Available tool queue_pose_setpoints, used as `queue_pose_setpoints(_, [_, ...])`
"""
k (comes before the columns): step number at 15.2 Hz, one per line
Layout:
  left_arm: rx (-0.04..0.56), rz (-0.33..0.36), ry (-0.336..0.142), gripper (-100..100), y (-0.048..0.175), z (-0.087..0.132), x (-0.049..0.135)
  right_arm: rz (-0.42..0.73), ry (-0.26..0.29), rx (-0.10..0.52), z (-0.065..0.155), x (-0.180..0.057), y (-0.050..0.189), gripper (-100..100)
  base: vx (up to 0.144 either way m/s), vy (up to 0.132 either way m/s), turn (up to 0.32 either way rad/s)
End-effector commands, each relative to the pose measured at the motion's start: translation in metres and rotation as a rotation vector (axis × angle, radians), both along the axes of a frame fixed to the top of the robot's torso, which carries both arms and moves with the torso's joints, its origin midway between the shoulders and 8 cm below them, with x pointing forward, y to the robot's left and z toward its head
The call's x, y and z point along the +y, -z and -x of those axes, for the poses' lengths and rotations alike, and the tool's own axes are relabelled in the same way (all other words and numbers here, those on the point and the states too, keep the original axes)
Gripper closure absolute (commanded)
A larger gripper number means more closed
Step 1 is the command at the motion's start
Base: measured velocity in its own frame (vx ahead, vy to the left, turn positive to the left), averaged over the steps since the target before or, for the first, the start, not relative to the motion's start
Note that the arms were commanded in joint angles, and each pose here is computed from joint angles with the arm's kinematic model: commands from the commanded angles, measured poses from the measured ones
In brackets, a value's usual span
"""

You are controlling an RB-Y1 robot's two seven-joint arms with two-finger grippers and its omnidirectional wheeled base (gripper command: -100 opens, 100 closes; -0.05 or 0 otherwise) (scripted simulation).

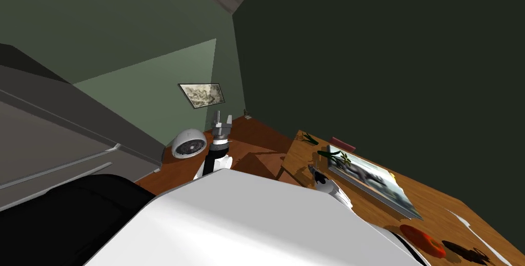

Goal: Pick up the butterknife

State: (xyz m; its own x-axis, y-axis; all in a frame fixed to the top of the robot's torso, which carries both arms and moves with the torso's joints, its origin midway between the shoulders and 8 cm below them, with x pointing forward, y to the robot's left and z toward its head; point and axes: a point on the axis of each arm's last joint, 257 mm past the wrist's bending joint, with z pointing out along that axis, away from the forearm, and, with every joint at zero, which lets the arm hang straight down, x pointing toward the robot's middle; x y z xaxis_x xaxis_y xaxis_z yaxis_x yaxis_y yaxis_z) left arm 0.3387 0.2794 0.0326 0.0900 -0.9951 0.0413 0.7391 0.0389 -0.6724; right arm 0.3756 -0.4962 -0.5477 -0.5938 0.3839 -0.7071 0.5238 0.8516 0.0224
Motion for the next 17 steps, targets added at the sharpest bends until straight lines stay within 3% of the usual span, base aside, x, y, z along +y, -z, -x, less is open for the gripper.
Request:
queue_pose_setpoints(1, [0.0, 0.0, 0.0, 0, 0.0, 0.0, 0.0, 0.0, 0.0, 0.0, 0.0, 0.0, 0.0, -100, 0.008, -0.025, -0.035])
queue_pose_setpoints(2, [0.0, 0.0, 0.0, 0, 0.0, 0.0, 0.0, 0.001, -0.004, 0.0, 0.0, 0.001, 0.0, 100, 0.0, 0.0, 0.0])
queue_pose_setpoints(9, [0.0, 0.0, 0.0, 0, 0.0, 0.0, 0.0, 0.004, -0.012, -0.001, -0.002, 0.007, 0.0, 100, 0.002, -0.004, -0.007])
queue_pose_setpoints(11, [0.0, 0.0, 0.0, 0, 0.0, 0.0, 0.0, 0.001, 0.011, 0.0, 0.004, -0.012, -0.003, 100, -0.008, -0.011, 0.041])
queue_pose_setpoints(16, [0.0, 0.0, 0.0, 0, 0.0, 0.0, 0.0, 0.0, 0.028, 0.0, 0.008, -0.026, -0.006, 100, -0.02, 0.016, 0.097])
queue_pose_setpoints(17, [0.0, 0.0, 0.0, 0, 0.0, 0.0, 0.0, 0.0, 0.046, 0.0, 0.013, -0.041, -0.009, 100, -0.027, 0.078, 0.111])
